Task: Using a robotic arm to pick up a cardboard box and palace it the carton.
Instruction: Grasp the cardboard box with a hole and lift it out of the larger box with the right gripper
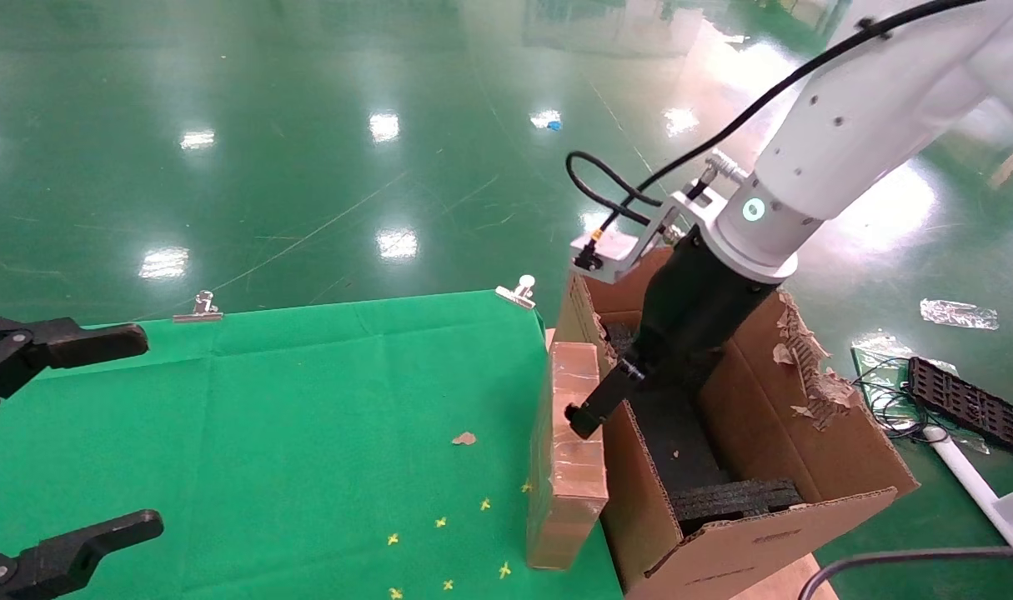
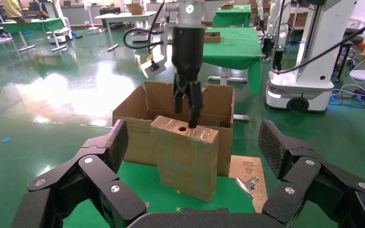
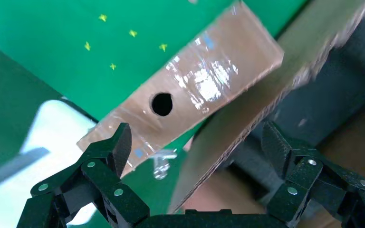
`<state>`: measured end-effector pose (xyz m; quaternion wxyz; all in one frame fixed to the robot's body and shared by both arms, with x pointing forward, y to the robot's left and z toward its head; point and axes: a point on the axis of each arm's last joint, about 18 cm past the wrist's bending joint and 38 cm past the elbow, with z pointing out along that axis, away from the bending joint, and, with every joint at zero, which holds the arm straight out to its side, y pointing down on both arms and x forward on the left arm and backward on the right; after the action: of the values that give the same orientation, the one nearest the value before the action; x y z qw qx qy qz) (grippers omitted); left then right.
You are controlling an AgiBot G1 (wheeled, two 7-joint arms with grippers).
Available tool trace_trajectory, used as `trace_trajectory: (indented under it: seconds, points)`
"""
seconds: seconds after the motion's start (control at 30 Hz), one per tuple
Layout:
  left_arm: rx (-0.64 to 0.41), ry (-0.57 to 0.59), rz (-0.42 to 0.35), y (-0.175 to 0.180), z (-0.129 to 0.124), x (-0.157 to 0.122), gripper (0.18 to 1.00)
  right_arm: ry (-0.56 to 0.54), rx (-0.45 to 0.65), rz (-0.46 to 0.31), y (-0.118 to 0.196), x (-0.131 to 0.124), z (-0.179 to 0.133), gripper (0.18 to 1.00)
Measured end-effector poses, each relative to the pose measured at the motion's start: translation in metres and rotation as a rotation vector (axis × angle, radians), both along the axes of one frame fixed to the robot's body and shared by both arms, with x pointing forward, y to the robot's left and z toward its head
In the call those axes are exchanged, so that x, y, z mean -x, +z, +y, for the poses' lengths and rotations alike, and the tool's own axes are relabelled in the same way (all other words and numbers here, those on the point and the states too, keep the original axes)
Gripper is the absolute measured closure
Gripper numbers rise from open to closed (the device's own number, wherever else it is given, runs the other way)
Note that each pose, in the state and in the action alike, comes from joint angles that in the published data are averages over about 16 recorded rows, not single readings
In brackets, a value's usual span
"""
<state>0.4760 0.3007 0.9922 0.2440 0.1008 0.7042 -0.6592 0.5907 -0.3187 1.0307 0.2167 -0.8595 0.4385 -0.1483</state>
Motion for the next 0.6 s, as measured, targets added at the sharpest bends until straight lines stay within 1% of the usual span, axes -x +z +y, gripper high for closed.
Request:
trace_trajectory:
  seconds: [0.17,0.3,0.43,0.6]
  points:
    - [0.0,0.0,0.0,0.0,0.0,0.0,0.184,-0.082,-0.091,0.054,-0.009,-0.01,-0.001,0.178]
    - [0.0,0.0,0.0,0.0,0.0,0.0,0.184,-0.119,-0.138,0.083,-0.015,-0.016,0.001,0.178]
    - [0.0,0.0,0.0,0.0,0.0,0.0,0.184,-0.136,-0.154,0.104,-0.021,-0.021,0.003,0.178]
    - [0.0,0.0,0.0,0.0,0.0,0.0,0.184,-0.15,-0.143,0.128,-0.028,-0.024,0.007,0.178]
